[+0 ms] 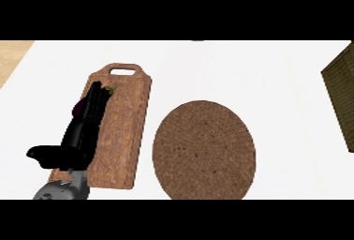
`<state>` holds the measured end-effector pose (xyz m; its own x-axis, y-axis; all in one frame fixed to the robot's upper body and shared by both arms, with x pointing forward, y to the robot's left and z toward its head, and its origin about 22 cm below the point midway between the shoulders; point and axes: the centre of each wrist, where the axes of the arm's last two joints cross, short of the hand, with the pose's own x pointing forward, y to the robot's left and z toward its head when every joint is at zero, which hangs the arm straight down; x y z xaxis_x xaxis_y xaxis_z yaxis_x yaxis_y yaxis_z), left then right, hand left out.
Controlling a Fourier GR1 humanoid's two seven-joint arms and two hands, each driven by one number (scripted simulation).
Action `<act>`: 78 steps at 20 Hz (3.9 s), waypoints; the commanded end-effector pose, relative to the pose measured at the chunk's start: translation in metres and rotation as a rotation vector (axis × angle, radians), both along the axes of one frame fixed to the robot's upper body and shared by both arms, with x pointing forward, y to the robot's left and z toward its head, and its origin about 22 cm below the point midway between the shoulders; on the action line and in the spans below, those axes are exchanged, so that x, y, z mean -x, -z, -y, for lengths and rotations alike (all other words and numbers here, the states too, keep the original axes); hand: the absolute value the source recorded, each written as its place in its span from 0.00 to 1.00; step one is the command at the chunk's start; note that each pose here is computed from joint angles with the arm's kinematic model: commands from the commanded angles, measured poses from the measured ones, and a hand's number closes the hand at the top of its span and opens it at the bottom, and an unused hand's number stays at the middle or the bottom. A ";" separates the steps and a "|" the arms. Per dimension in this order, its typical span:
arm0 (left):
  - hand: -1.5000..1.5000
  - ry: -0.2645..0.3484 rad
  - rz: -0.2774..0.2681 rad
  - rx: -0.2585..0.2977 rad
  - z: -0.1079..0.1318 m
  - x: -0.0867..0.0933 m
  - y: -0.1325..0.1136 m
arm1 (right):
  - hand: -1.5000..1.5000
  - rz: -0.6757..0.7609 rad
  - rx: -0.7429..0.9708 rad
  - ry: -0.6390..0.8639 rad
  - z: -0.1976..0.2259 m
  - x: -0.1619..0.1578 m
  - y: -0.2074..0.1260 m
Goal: Pick the pear from the placemat and place it in the basket
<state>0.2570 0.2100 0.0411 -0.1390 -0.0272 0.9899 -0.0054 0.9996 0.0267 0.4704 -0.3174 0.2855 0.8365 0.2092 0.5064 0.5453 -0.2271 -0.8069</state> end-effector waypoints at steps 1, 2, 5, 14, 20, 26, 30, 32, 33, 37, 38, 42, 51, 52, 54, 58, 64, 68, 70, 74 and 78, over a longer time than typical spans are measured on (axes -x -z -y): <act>0.50 -0.019 -0.008 -0.001 -0.013 -0.004 0.003 | 1.00 0.073 -0.104 0.174 -0.003 0.001 -0.018; 0.50 -0.005 -0.003 0.018 -0.004 0.000 -0.005 | 1.00 0.057 -0.093 0.179 0.002 0.000 0.006; 0.50 -0.027 -0.018 0.003 -0.014 0.005 0.004 | 1.00 0.054 -0.091 0.182 0.004 0.000 0.012; 0.50 -0.064 -0.040 0.014 -0.009 0.014 0.020 | 1.00 -0.045 -0.131 0.213 0.012 0.002 0.037; 0.50 -0.068 -0.038 0.006 -0.021 0.010 0.009 | 1.00 -0.063 -0.175 0.237 0.024 0.006 0.065; 0.50 -0.069 -0.037 0.025 -0.009 0.011 0.019 | 1.00 -0.021 -0.180 0.228 0.024 0.008 0.086; 0.50 -0.069 -0.047 0.003 -0.023 0.016 0.016 | 1.00 -0.001 -0.196 0.228 0.025 0.010 0.104; 0.50 -0.068 -0.030 0.012 -0.014 0.013 -0.001 | 1.00 0.005 -0.203 0.229 0.026 0.010 0.103; 0.50 -0.073 -0.035 0.013 -0.018 0.021 0.009 | 1.00 0.020 -0.205 0.246 0.041 0.015 0.097; 0.50 -0.091 -0.036 0.002 -0.025 0.010 0.011 | 1.00 0.049 -0.217 0.271 0.046 0.020 0.115; 0.50 -0.076 -0.035 0.002 -0.022 0.012 0.007 | 1.00 0.036 -0.235 0.292 0.052 0.025 0.131; 0.50 -0.086 -0.040 0.026 -0.026 0.010 0.000 | 0.00 -0.008 -0.253 0.272 0.041 0.021 0.134; 0.50 -0.081 -0.039 -0.008 -0.019 0.022 0.017 | 0.00 0.162 -0.082 0.198 0.037 0.017 0.119; 0.50 -0.087 -0.050 0.011 -0.029 0.014 0.013 | 0.00 0.180 -0.038 0.193 0.042 0.017 0.111; 0.50 -0.087 -0.035 0.001 -0.026 0.013 0.013 | 0.00 0.171 0.001 0.199 0.047 0.018 0.102; 0.50 -0.084 -0.041 0.000 -0.024 0.013 0.003 | 0.00 0.181 0.084 0.252 0.078 0.030 0.086; 0.50 -0.099 -0.064 0.010 -0.023 0.022 0.012 | 0.00 0.183 0.108 0.284 0.088 0.033 0.060; 0.50 -0.126 -0.069 0.000 -0.032 0.019 0.013 | 0.00 0.297 0.118 0.258 0.086 0.031 0.041; 0.50 -0.127 -0.080 0.010 -0.030 0.021 0.014 | 0.00 0.330 0.141 0.269 0.092 0.034 0.025; 0.50 -0.147 -0.081 -0.007 -0.040 0.025 0.017 | 0.00 0.302 0.138 0.202 0.062 0.020 0.033; 0.50 -0.168 -0.103 -0.015 -0.046 0.028 0.022 | 0.00 0.379 0.119 0.122 0.029 0.008 0.018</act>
